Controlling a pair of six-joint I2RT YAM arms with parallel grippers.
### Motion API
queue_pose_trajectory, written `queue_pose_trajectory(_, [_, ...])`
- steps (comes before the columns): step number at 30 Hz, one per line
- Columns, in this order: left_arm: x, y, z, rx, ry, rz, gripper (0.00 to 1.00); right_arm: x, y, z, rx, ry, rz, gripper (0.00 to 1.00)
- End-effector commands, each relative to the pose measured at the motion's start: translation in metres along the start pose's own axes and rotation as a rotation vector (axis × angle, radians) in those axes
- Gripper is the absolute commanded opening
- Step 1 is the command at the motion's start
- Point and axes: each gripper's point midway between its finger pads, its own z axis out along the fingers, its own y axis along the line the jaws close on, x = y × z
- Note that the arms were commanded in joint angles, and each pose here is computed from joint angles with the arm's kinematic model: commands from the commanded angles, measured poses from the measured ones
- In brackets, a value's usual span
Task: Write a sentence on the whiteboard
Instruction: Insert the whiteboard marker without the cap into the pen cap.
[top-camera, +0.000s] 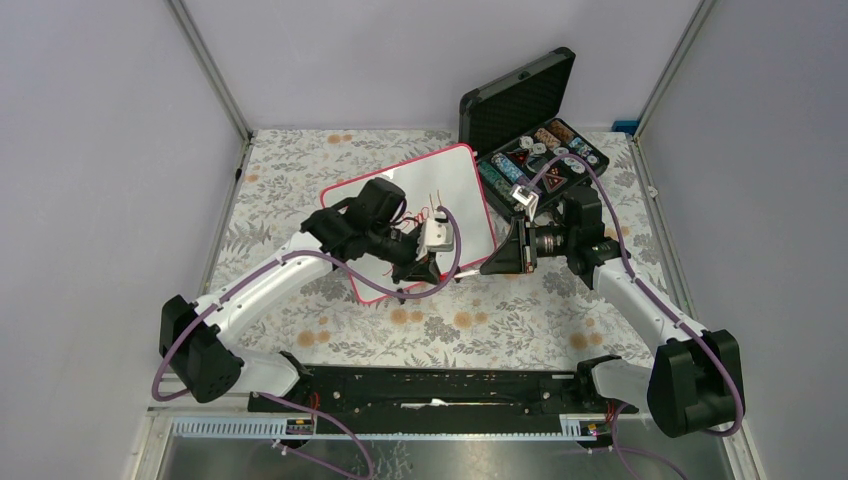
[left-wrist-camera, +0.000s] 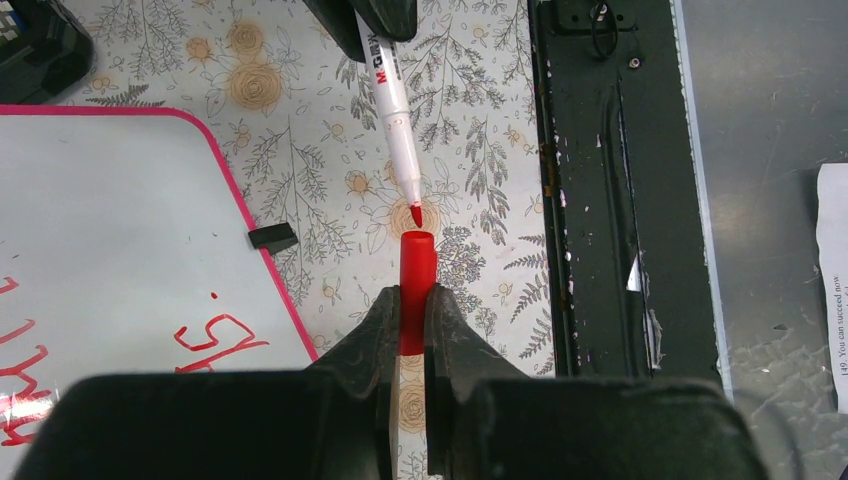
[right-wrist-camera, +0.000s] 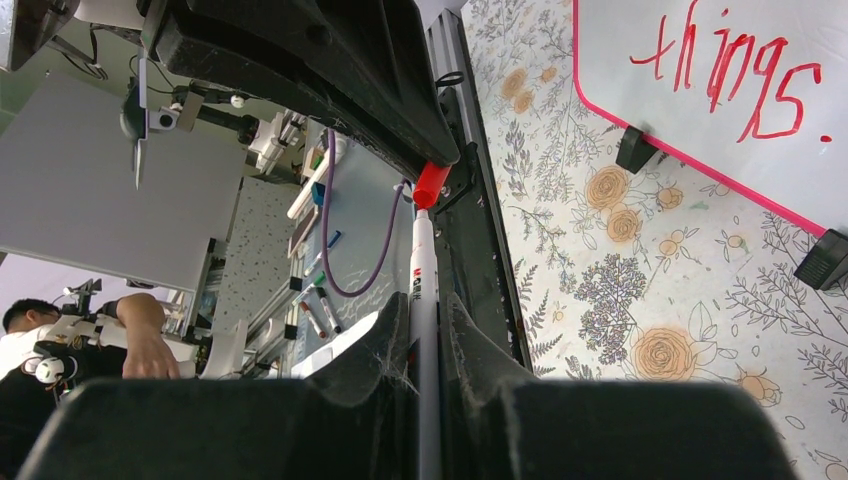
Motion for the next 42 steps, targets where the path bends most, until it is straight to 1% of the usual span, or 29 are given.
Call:
queue_pose_trajectory(1, [-0.012,-0.002,-0.001,0.014,-0.038,0.051,0.00,-0.005,0.005,0.003,-0.018,0.002,-0.047,0.00])
queue_pose_trajectory(8, [-0.014,-0.002,0.001,0.016,-0.036,0.047,0.00,-0.004,0.004,0.004,-0.013,0.003,-0.049,0.00])
queue_pose_trajectory(21, [-0.019,0.001,0.004,0.001,-0.036,0.023,0.00,-0.009,-0.004,0.006,0.054,-0.001,-0.074,0.00])
queue_pose_trajectory(27, [-0.024,0.013,0.007,-0.045,-0.044,-0.045,0.00,-0.011,-0.008,0.008,0.077,-0.004,-0.091,0.00])
queue_pose_trajectory(34, [-0.033,0.021,0.014,-0.053,-0.061,-0.103,0.00,-0.017,-0.016,0.012,0.123,-0.014,-0.106,0.00])
queue_pose_trajectory(39, [-0.038,0.027,0.018,-0.071,-0.074,-0.127,0.00,-0.010,-0.020,0.017,0.140,0.018,-0.077,0.00])
queue_pose_trajectory(42, [-0.036,0.039,0.017,-0.132,-0.064,-0.147,0.00,-0.006,-0.020,0.019,0.138,0.036,-0.074,0.00])
